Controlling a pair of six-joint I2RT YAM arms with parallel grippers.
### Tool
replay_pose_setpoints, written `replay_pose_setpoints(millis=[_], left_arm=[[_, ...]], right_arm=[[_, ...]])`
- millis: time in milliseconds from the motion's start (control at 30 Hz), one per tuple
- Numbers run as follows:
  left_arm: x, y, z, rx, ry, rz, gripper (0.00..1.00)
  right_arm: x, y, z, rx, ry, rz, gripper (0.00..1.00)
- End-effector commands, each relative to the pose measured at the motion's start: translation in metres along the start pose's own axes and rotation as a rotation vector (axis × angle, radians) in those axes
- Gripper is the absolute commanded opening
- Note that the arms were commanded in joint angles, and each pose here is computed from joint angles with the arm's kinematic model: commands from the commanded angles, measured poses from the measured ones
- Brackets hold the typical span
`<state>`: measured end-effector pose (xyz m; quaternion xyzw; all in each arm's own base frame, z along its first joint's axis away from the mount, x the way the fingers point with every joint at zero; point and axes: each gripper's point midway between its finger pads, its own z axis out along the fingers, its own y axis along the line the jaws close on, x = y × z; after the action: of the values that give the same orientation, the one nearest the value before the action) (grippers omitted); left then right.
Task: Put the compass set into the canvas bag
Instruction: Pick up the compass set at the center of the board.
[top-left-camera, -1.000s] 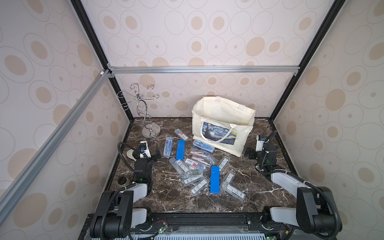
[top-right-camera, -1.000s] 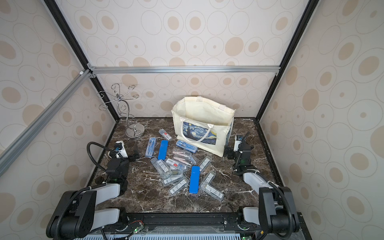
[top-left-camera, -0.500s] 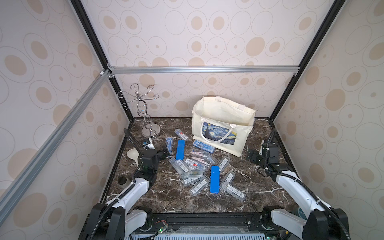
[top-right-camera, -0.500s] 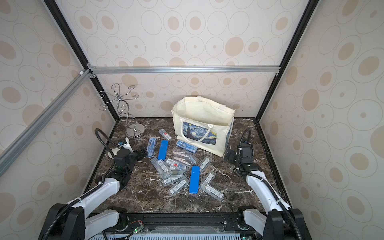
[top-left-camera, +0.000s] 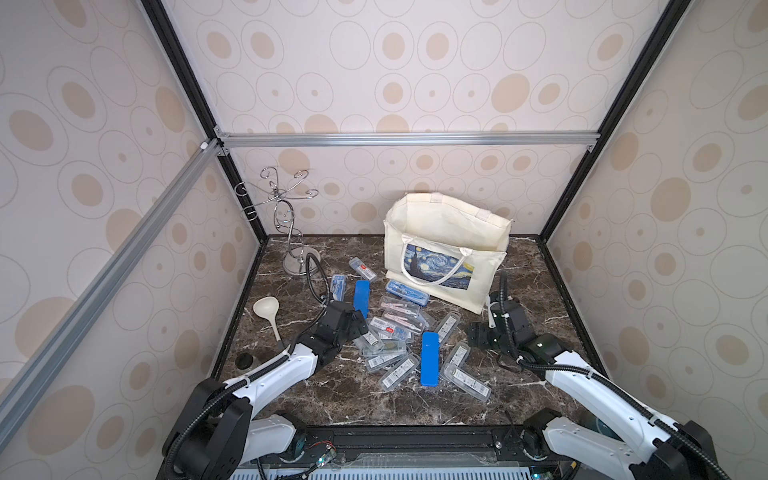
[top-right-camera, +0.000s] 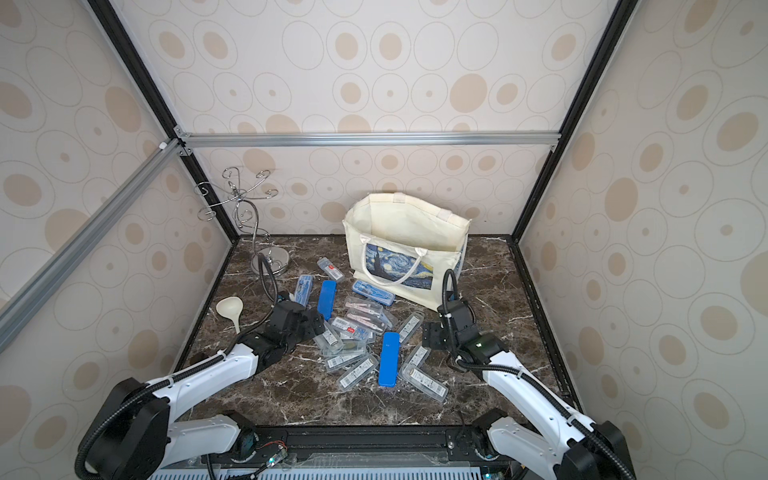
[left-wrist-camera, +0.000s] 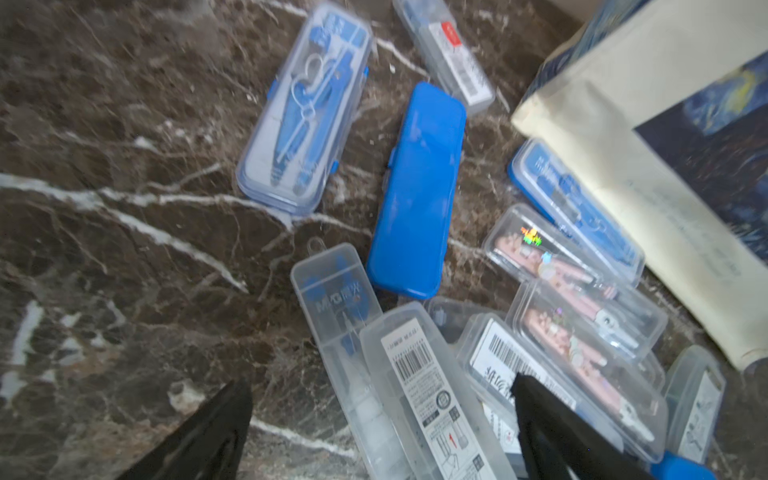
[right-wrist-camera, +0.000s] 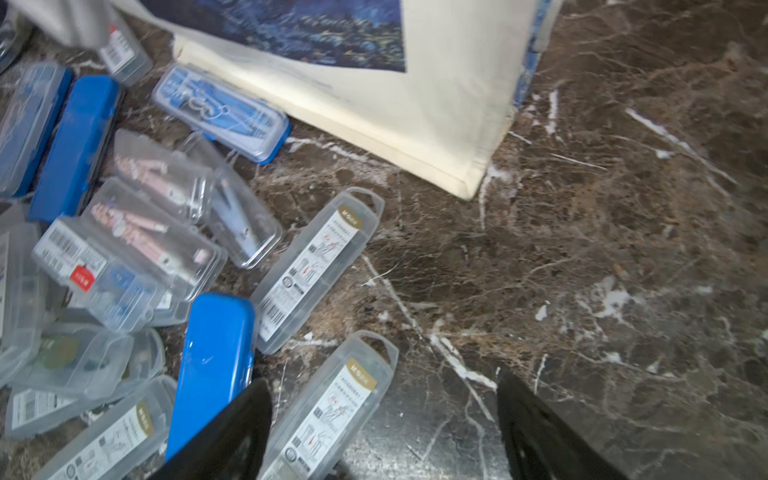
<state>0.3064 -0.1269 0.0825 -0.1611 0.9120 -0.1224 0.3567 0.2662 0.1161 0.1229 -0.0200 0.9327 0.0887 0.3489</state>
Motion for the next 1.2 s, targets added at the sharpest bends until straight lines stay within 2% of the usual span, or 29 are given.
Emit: replay_pose_setpoints(millis=[0,300,500,667,1067,1167], left_arm=[[0.008,-0.011,0.0,-0.019,0.063,-0.043,0.94],[0.029,-0.019,0.016,-0.067,0.133,-0.014,0.92],[0.038,-0.02,0.028,-0.1,0.171,0.006,0.87],[0.037,-0.022,0.033,-0.104,0.162,-0.001,0.8],[0.036,-0.026,0.038,-0.079,0.142,-0.024,0.48],[0.035,-0.026,0.036,-0.072,0.132,-0.028,0.37]], right_arm=[[-0.01,0.018,-0.003,-0.016,-0.035,-0.093,0.87],[-0.021,0.074,0.006,-0.099,-0.05,-0.275,0.85],[-0.024,0.096,0.011,-0.167,-0.069,-0.286,0.85],[-0.024,0.102,0.015,-0.184,-0.073,-0.295,0.85],[-0.021,0.109,0.021,-0.203,-0.064,-0.299,0.85],[-0.02,0.111,0.023,-0.212,-0.057,-0.301,0.85]])
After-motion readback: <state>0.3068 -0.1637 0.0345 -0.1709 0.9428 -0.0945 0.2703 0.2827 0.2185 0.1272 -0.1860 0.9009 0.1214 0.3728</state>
